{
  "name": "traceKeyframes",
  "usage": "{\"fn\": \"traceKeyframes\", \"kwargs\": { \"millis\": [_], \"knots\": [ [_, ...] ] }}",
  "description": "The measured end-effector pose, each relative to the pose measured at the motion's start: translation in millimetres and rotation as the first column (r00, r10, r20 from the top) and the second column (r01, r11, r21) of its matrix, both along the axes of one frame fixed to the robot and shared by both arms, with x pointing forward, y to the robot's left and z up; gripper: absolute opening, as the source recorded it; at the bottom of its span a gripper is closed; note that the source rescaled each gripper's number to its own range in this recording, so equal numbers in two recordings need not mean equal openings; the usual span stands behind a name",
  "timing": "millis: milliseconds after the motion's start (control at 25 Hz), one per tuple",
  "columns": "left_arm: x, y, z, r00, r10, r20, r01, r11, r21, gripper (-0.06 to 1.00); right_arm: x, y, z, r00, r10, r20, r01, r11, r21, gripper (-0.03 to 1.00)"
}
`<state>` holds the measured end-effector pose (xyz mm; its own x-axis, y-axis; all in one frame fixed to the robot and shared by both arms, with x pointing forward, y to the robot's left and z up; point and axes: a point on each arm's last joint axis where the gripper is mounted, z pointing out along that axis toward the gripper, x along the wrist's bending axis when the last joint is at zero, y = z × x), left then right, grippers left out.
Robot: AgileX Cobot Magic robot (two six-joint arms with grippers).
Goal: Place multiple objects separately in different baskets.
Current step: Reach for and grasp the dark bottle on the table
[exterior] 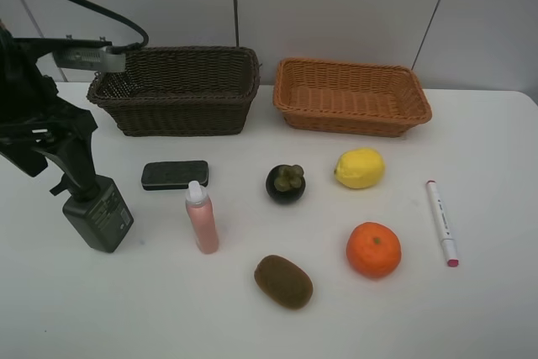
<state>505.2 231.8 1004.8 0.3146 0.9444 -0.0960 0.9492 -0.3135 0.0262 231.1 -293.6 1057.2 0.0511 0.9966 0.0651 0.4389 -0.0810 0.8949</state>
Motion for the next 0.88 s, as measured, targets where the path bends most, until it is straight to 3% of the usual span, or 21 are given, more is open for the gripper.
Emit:
{"fn": "traceKeyframes", "kwargs": {
  "millis": [240, 480, 880],
  "knots": [
    [12, -4, -20, 0.999, -0.006, -0.044, 0.008, 0.999, 0.045, 0.79, 0, 0, 0, 1.000, 0.000, 0.000, 0.000, 1.000, 0.000, 0.98],
    [19, -7, -37, 0.997, -0.001, -0.079, 0.005, 0.999, 0.044, 0.79, 0, 0, 0, 1.000, 0.000, 0.000, 0.000, 1.000, 0.000, 0.98],
    [24, -36, -80, 0.989, -0.051, -0.139, 0.060, 0.996, 0.063, 0.79, 0, 0, 0, 1.000, 0.000, 0.000, 0.000, 1.000, 0.000, 0.98]
  ]
}}
